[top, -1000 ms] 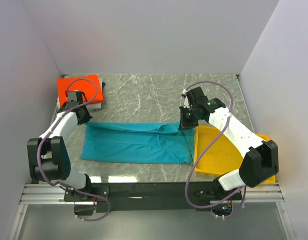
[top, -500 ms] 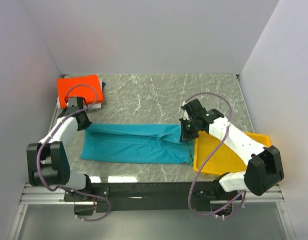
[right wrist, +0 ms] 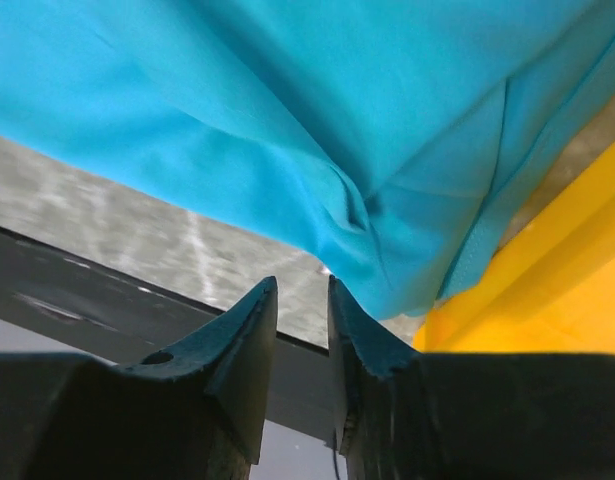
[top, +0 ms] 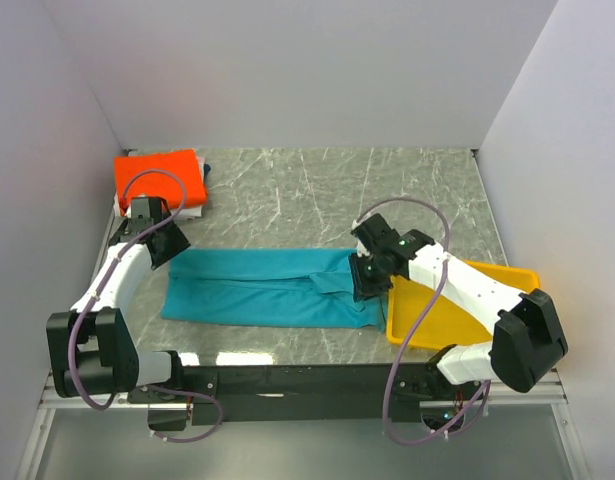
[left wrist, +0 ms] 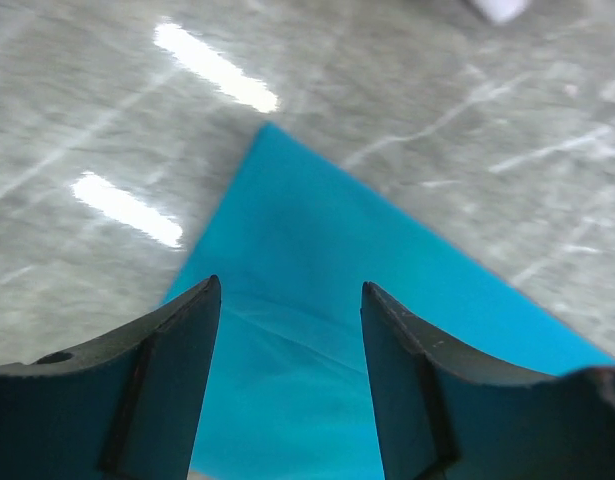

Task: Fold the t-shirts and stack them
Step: Fold the tshirt

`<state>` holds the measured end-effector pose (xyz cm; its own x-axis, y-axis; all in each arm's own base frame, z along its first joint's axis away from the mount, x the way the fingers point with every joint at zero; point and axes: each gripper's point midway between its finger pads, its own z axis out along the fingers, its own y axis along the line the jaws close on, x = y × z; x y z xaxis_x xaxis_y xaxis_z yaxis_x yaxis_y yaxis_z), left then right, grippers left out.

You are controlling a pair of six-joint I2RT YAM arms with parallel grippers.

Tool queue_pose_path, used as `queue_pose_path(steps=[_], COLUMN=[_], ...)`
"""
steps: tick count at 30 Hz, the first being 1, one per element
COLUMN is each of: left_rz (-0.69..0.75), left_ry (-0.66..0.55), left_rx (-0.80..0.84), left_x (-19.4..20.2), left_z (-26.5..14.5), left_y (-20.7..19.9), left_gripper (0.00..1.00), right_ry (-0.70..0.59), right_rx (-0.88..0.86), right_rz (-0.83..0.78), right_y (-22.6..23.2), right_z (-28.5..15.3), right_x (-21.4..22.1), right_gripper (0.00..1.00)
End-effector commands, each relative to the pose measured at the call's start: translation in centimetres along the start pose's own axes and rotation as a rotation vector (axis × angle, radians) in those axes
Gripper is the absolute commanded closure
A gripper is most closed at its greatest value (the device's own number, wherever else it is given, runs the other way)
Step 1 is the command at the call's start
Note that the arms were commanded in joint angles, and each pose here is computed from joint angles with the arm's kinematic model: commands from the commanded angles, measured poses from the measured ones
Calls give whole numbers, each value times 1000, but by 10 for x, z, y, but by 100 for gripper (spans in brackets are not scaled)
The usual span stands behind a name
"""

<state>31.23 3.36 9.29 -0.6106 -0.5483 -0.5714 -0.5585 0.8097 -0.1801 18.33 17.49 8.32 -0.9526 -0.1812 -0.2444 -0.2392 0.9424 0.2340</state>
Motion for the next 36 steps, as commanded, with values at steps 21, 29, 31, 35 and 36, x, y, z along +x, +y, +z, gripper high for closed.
queue_pose_path(steps=[21,29,31,35,36], left_rz=[23,25,26,22,21], left_ry=[180,208,220,243,248], left_rx=[259,267,267,266,268], left_x=[36,47,51,56,58], left_z=[30,35,37,42,44], left_y=[-72,-71,-71,-70,-71], left_gripper=[36,36,36,36,36], right_ry=[-123,-143,-120,-106,-96], right_rx=[-54,46,79,120,132], right_rz=[-222,-220,-219,-221,-217], right_y=[99,93,89,83,81], right_z=[45,63,70,79,81], right_x=[-76,-85,-81,-79,-77], right_gripper=[65,64,64,64,63])
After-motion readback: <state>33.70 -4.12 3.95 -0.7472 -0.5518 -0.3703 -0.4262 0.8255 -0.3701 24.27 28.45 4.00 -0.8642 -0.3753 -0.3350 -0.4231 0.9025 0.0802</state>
